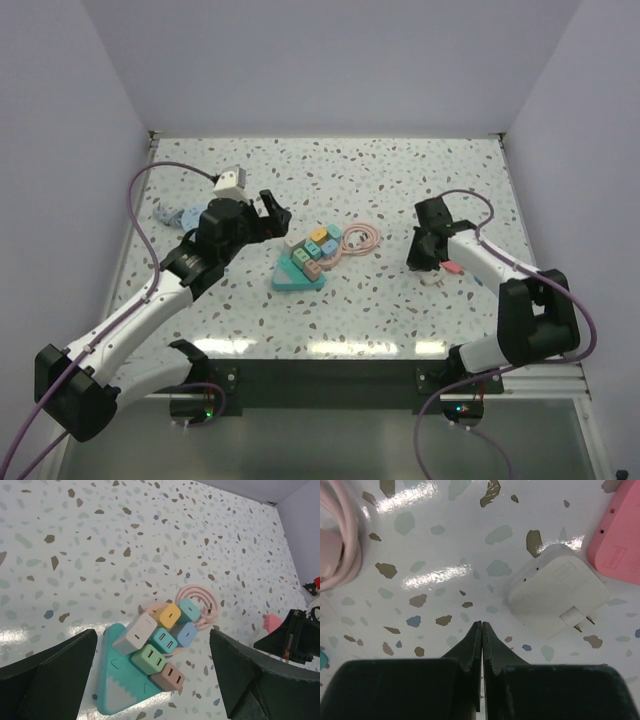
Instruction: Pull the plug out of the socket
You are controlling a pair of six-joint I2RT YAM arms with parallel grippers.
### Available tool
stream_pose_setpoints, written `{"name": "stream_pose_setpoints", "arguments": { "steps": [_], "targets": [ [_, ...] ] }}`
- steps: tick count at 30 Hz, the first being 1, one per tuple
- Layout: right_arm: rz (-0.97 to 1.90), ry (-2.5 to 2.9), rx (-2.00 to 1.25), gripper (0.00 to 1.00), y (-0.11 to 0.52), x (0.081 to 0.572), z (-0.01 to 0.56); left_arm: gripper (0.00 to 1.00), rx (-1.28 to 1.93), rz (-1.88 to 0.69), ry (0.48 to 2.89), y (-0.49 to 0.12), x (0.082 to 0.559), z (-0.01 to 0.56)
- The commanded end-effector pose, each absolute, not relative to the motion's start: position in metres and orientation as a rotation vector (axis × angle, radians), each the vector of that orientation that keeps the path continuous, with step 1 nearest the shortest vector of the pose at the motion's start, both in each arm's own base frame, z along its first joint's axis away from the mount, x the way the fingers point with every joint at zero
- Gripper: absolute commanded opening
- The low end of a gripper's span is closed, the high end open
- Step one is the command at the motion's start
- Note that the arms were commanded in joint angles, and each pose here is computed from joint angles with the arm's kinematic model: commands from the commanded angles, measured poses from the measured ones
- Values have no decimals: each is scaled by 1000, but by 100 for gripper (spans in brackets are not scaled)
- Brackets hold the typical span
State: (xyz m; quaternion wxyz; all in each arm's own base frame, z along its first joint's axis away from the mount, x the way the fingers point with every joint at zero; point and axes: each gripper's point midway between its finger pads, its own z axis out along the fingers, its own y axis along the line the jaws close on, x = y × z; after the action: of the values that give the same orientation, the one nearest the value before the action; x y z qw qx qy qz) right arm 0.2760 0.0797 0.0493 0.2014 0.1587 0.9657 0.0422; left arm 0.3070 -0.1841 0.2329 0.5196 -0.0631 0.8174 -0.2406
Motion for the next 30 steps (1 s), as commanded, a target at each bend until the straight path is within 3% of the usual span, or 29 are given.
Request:
{"name": "stream_pose_setpoints", "arguments": {
  "steps": [1,8,14,18,22,30],
  "targets": [
    [79,2710,458,0,76,278,37,100,-214,-469,2023,-162,307,211],
    [-257,2639,701,0,9,271,34,100,-255,-434,2048,-145,310,198],
    [-271,2634,765,0,-15,279,37,100,-270,-429,2090,-141,310,186],
    [-108,2482,711,0,-5,299,85,100,-281,-419,2083,-135,305,188],
    [311,2489,535,0,51,308,97,100,-290,-409,2071,-131,304,186],
    [451,2812,390,0,87,274,34,100,-280,-421,2096,-135,308,178]
  ]
}}
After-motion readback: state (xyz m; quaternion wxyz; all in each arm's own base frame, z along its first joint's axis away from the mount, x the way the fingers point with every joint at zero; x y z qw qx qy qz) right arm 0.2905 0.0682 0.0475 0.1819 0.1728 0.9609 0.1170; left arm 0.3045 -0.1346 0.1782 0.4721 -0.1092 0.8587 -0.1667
